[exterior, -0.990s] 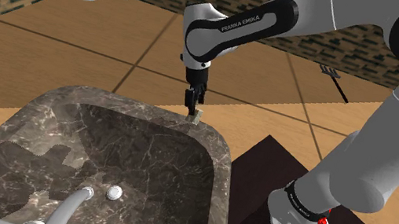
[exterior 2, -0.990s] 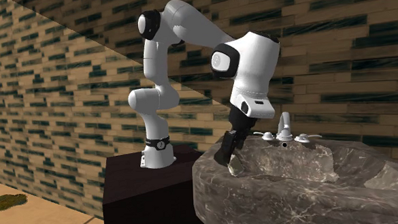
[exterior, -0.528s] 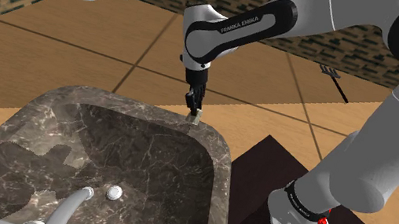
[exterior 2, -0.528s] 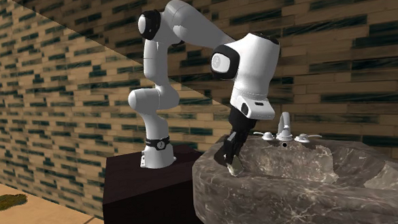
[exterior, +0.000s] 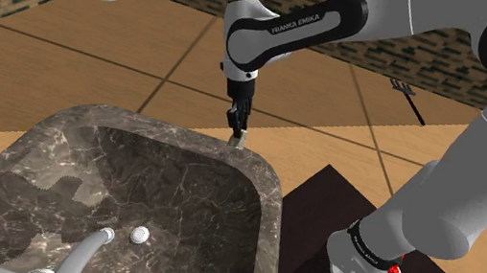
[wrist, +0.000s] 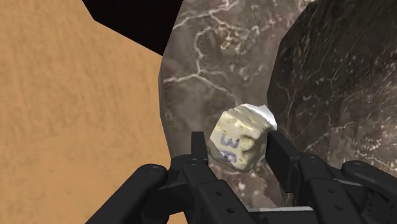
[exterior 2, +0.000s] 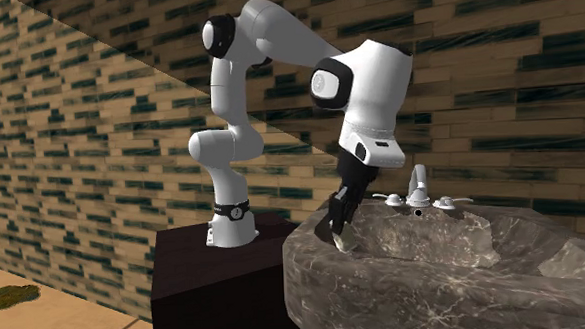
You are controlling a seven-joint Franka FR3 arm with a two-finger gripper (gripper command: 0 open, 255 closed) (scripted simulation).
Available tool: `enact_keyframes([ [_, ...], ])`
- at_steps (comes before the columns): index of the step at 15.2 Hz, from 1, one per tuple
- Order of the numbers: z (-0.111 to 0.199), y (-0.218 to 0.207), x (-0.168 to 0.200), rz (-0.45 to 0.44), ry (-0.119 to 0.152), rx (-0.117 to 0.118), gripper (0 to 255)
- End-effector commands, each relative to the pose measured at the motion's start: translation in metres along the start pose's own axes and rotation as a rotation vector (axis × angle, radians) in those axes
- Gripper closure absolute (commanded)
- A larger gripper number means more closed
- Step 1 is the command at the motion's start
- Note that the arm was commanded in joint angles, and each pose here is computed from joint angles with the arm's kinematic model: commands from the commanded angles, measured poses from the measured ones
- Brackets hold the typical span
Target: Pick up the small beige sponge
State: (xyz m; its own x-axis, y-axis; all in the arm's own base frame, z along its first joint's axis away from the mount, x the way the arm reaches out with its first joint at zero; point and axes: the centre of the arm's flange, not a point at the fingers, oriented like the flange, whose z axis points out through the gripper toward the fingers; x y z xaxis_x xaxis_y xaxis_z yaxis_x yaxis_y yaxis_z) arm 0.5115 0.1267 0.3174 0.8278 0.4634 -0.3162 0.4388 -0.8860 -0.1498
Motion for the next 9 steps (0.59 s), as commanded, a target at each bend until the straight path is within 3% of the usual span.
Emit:
enact_keyframes([
  [1, -0.01, -0.002, -0.005, 0.0, 0.0, 0.0, 255],
  [9, -0.049, -0.008, -0.018, 0.0, 0.0, 0.0, 255],
])
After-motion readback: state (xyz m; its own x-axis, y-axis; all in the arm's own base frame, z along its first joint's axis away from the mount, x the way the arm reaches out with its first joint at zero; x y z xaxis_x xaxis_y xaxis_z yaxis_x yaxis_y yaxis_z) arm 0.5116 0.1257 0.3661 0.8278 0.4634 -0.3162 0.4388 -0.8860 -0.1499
